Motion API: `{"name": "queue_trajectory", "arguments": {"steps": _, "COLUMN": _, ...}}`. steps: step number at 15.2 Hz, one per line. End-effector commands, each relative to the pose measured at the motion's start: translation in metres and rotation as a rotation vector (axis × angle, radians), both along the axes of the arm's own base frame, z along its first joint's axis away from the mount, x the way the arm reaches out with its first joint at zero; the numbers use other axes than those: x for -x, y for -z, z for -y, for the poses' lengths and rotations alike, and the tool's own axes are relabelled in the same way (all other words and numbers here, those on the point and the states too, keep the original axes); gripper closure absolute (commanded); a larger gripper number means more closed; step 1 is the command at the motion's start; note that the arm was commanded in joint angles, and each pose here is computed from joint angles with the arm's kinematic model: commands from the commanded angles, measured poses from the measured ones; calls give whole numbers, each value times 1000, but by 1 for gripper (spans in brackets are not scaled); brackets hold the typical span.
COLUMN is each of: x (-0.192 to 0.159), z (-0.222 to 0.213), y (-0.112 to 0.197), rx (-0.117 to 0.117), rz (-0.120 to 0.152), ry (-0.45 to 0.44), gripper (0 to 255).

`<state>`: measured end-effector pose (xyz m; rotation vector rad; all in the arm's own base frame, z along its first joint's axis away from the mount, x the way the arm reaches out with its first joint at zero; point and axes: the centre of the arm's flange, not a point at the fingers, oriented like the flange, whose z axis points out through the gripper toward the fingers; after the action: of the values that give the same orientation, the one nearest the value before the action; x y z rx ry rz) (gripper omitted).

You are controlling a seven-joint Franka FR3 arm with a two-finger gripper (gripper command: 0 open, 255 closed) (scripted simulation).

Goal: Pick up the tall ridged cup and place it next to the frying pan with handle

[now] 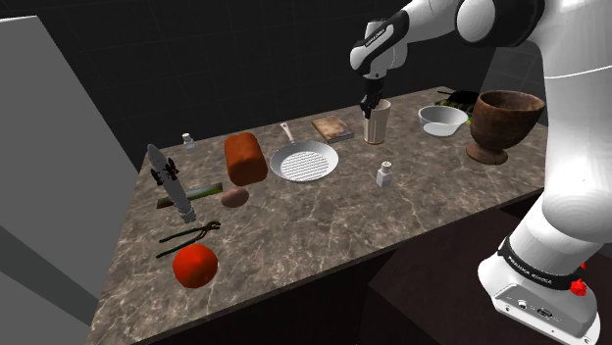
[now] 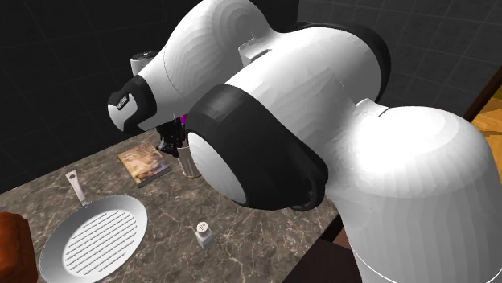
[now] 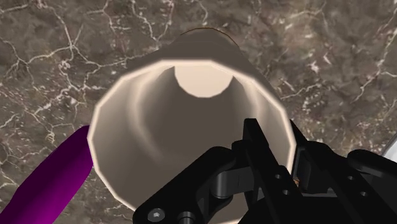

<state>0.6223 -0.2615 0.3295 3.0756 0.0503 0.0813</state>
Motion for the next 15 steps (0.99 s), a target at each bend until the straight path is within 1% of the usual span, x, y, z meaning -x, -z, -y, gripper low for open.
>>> {"name": "queue_trajectory", "arguments": {"steps": 1, "x": 0, "z": 0, "y": 0, "rx": 0, "rz": 1, "ry": 0, "gripper": 255}}
{"name": "queue_trajectory", "arguments": {"steps": 2, "x": 0, "z": 0, "y": 0, "rx": 0, "rz": 1, "ry": 0, "gripper": 0}}
{"name": "queue_trajectory", "arguments": {"steps": 7, "x": 0, "z": 0, "y": 0, "rx": 0, "rz": 1, "ry": 0, "gripper": 0}}
{"name": "queue_trajectory", "arguments": {"steps": 11, "x": 3, "z": -3, "y": -50, "rx": 0, "rz": 1, "ry": 0, "gripper": 0}}
{"name": "queue_trajectory", "arguments": {"steps": 15, "x": 3, "z": -3, "y": -50, "rx": 0, "rz": 1, "ry": 0, "gripper": 0}}
